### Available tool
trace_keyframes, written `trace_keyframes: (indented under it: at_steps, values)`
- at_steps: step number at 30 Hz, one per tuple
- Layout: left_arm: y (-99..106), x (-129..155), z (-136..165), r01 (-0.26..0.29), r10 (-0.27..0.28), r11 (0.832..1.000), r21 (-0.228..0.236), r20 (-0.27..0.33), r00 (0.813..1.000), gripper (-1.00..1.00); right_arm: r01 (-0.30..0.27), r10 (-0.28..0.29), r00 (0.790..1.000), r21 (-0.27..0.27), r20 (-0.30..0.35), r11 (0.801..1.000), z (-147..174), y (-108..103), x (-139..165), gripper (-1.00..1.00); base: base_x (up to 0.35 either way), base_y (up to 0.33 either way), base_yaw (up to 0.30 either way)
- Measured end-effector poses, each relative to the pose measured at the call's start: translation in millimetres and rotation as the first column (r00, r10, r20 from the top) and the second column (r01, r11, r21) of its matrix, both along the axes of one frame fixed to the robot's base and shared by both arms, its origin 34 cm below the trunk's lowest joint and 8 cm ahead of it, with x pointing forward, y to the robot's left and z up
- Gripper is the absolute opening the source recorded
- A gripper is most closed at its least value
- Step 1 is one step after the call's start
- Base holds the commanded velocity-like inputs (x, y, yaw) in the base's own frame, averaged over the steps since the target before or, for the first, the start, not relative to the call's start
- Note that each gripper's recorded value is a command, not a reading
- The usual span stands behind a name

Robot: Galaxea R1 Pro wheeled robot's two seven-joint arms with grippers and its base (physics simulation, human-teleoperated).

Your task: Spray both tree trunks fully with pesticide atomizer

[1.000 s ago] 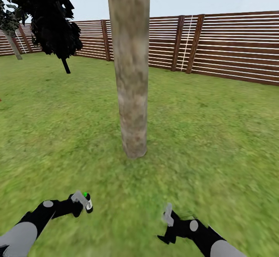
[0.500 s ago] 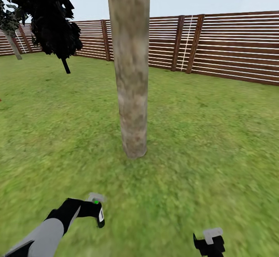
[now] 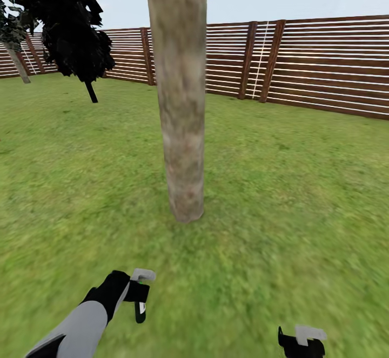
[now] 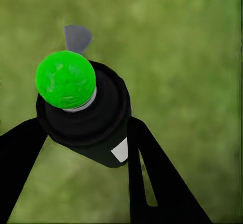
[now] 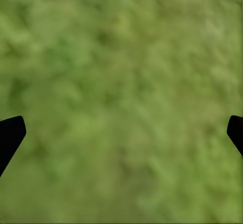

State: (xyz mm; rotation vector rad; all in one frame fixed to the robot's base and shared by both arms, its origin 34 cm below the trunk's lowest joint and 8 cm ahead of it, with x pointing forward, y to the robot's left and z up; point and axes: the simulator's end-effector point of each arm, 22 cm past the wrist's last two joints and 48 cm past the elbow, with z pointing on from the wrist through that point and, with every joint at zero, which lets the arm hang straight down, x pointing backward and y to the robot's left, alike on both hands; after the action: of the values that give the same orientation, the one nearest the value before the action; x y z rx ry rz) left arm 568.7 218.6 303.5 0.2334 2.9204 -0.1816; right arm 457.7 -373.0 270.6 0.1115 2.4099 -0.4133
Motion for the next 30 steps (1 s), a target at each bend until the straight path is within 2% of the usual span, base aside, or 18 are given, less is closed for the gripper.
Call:
trace_keyframes:
  at_steps: [5, 20, 30]
  values:
    - [1.6, 5.5, 2.9, -0.004, 0.004, 1.0, 0.004, 0.016, 1.0, -1.0, 0.001, -0.001, 1.0, 0.005, 0.0, 1.0, -0.5, 2.3, -0.2, 1.0, 0.266, -0.141, 0.0]
    - [2.2, 11.9, 10.5, -0.008, 0.008, 1.0, 0.003, 0.038, 0.999, -1.0, 0.001, -0.001, 1.0, 0.007, 0.012, 1.0, 3.7, 3.7, 3.6, 1.0, 0.322, -0.031, 0.0]
    - [3.3, 12.5, 10.3, -0.009, 0.009, 1.0, 0.008, 0.04, 0.999, -1.0, 0.001, -0.001, 1.0, 0.005, 0.013, 1.0, 3.8, 3.2, 4.0, 1.0, 0.059, -0.256, 0.0]
